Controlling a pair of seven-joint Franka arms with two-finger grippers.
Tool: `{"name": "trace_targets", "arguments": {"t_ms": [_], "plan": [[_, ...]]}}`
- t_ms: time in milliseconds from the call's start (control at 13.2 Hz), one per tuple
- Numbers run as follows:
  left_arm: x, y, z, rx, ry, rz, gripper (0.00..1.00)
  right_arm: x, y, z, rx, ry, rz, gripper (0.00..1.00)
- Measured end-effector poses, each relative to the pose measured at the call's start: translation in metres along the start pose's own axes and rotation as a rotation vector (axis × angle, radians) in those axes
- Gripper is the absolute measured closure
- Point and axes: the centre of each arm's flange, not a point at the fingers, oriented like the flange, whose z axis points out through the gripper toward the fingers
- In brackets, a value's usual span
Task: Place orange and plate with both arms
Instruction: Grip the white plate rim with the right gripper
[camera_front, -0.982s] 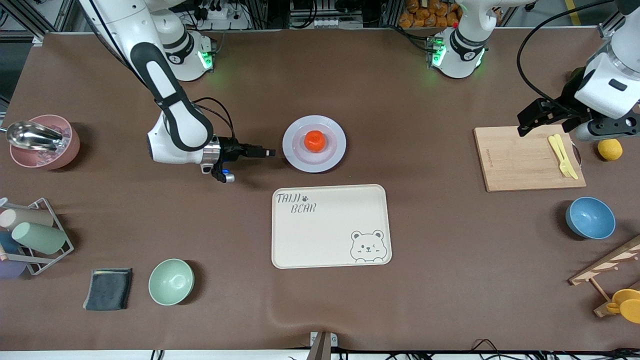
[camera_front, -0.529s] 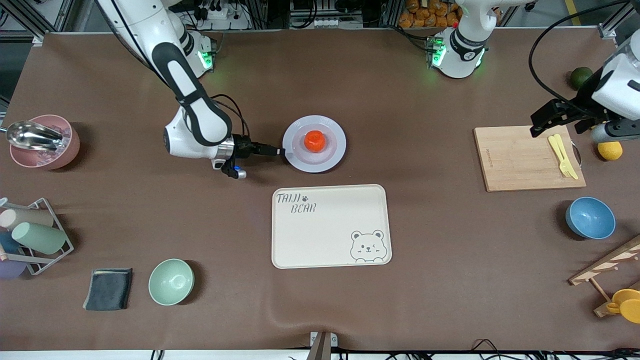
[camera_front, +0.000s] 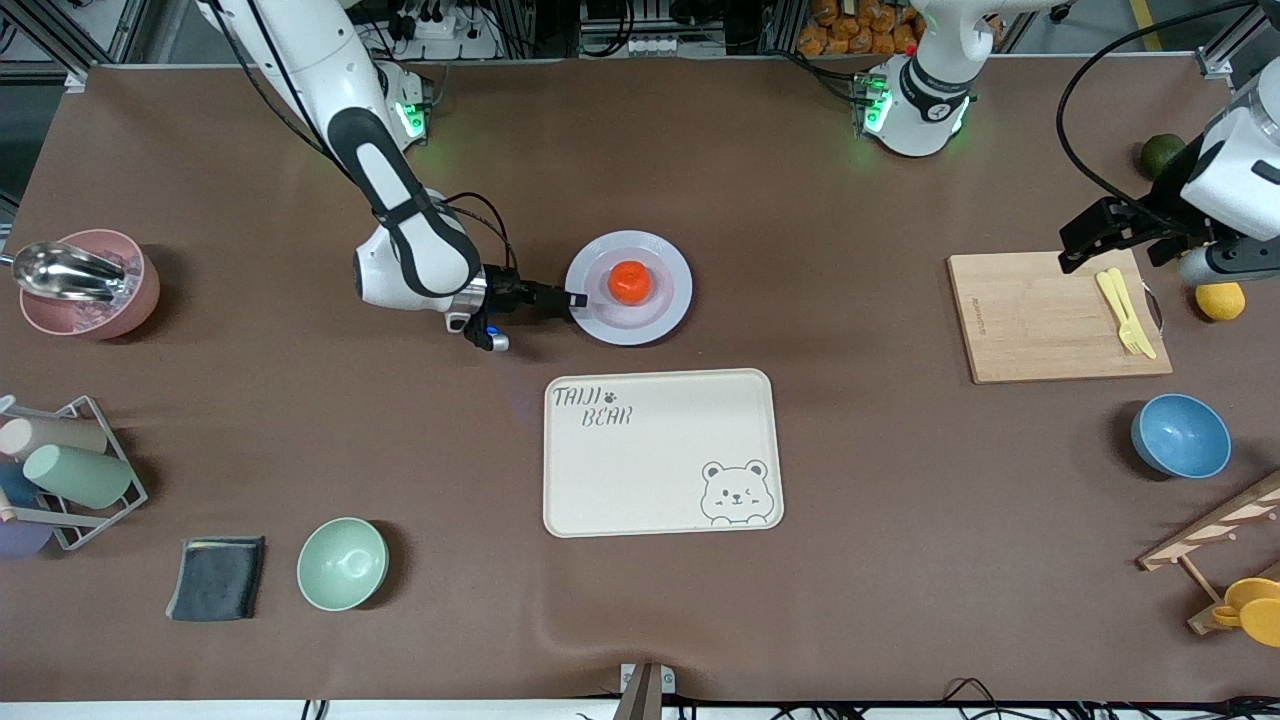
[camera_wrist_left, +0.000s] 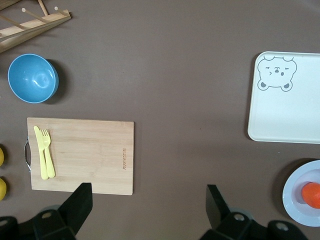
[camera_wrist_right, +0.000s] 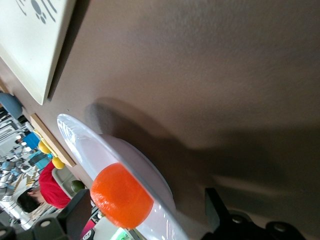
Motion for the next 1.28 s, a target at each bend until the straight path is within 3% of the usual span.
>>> {"name": "trace_targets", "arguments": {"t_ms": [453, 604, 1058, 1133, 1284], "plan": [[0.000, 0.001, 0.002, 0.001, -0.004, 0.001, 0.00, -0.010, -0.007, 0.017, 0.059, 0.018, 0.019, 0.00], [0.000, 0.001, 0.002, 0.001, -0.004, 0.002, 0.00, -0.018, -0.015, 0.028, 0.033, 0.048, 0.003, 0.07], [0.000, 0.001, 0.003, 0.001, -0.006, 0.002, 0.00, -0.023, -0.021, 0.034, 0.016, 0.073, -0.008, 0.79], [0.000, 0.001, 0.003, 0.001, -0.007, 0.002, 0.00, -0.022, -0.023, 0.034, 0.021, 0.075, -0.009, 0.87], [0.000, 0.001, 0.004, 0.001, -0.008, 0.002, 0.00, -0.022, -0.027, 0.035, 0.040, 0.080, 0.002, 0.90]]}}
